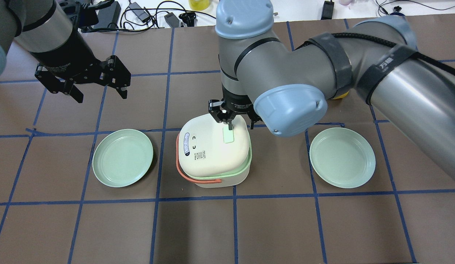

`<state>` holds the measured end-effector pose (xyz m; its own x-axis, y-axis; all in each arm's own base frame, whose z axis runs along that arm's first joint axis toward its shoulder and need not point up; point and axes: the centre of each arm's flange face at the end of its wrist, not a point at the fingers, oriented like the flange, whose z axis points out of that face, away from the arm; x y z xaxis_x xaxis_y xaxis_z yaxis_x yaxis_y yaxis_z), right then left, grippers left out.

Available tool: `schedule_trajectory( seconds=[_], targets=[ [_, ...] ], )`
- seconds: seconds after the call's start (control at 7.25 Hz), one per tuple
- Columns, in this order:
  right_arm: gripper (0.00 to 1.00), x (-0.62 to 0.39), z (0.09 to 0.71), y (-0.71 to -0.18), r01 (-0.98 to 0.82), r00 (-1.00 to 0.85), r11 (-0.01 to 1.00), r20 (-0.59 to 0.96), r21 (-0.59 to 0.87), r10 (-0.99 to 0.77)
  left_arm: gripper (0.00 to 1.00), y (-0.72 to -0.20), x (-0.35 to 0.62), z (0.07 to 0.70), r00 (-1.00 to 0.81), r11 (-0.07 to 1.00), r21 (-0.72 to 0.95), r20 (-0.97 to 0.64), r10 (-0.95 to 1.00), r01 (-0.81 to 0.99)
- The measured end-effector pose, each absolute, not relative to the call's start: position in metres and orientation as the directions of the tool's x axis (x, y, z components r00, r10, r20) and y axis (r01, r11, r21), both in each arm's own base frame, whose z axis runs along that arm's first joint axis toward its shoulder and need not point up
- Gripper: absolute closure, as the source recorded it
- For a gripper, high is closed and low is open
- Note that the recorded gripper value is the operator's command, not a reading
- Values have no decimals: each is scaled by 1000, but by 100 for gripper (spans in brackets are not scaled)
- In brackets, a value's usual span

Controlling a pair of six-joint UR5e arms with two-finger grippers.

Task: Press rice cooker button

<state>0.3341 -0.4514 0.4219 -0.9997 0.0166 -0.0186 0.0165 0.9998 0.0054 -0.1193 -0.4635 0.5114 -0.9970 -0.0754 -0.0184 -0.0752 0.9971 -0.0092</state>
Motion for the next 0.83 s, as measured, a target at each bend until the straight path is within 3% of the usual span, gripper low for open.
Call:
schedule_trajectory(
  seconds=[0.83],
  targets=[
    [0,171,529,-529,-20,-999,998,-23,-59,-22,0,-464,-119,511,-997,997,-9,-19,-75,-74]
  ],
)
